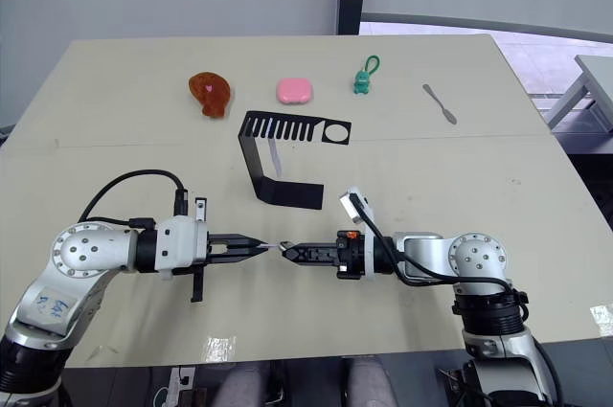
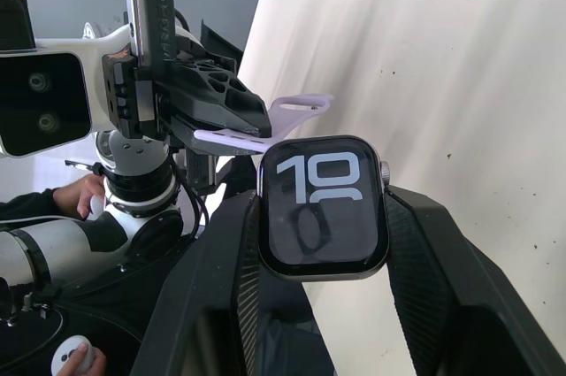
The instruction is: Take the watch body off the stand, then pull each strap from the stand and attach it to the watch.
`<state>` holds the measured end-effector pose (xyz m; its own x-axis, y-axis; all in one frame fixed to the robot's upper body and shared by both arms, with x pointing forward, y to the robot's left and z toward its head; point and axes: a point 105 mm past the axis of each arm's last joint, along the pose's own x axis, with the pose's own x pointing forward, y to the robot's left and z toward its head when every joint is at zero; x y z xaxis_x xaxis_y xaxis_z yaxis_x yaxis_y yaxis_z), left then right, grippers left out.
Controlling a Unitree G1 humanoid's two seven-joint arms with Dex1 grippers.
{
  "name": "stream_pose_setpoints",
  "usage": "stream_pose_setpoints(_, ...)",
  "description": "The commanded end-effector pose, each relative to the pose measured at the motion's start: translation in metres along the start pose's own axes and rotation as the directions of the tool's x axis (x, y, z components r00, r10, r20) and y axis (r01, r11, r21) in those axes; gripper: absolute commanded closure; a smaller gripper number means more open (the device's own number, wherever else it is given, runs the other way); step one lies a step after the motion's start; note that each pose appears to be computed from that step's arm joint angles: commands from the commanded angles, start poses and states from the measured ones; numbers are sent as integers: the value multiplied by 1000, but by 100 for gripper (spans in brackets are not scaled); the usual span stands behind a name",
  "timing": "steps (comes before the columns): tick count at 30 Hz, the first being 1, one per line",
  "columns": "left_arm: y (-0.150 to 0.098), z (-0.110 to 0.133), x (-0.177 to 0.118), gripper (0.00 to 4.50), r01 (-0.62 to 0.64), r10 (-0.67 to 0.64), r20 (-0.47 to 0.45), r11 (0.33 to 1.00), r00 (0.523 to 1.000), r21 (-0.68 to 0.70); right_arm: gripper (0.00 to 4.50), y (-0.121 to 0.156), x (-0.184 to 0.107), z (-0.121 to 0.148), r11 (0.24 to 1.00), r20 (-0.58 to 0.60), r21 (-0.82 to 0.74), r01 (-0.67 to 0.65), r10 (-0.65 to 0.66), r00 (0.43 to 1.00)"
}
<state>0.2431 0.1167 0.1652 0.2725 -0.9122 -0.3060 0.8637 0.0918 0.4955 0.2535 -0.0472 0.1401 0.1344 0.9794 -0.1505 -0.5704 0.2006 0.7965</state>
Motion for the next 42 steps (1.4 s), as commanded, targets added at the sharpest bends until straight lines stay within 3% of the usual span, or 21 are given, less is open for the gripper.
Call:
stream_pose_setpoints(1,-1,7,2,450,8,-9,19,999,1000,37,299,8,2,1,999,3,-26,-28,28,1000)
stream_pose_setpoints(42,-2,18,25,450,65,-61,-31,989,998,132,299,5,7,5,1000,21,-23,-20,21,1000)
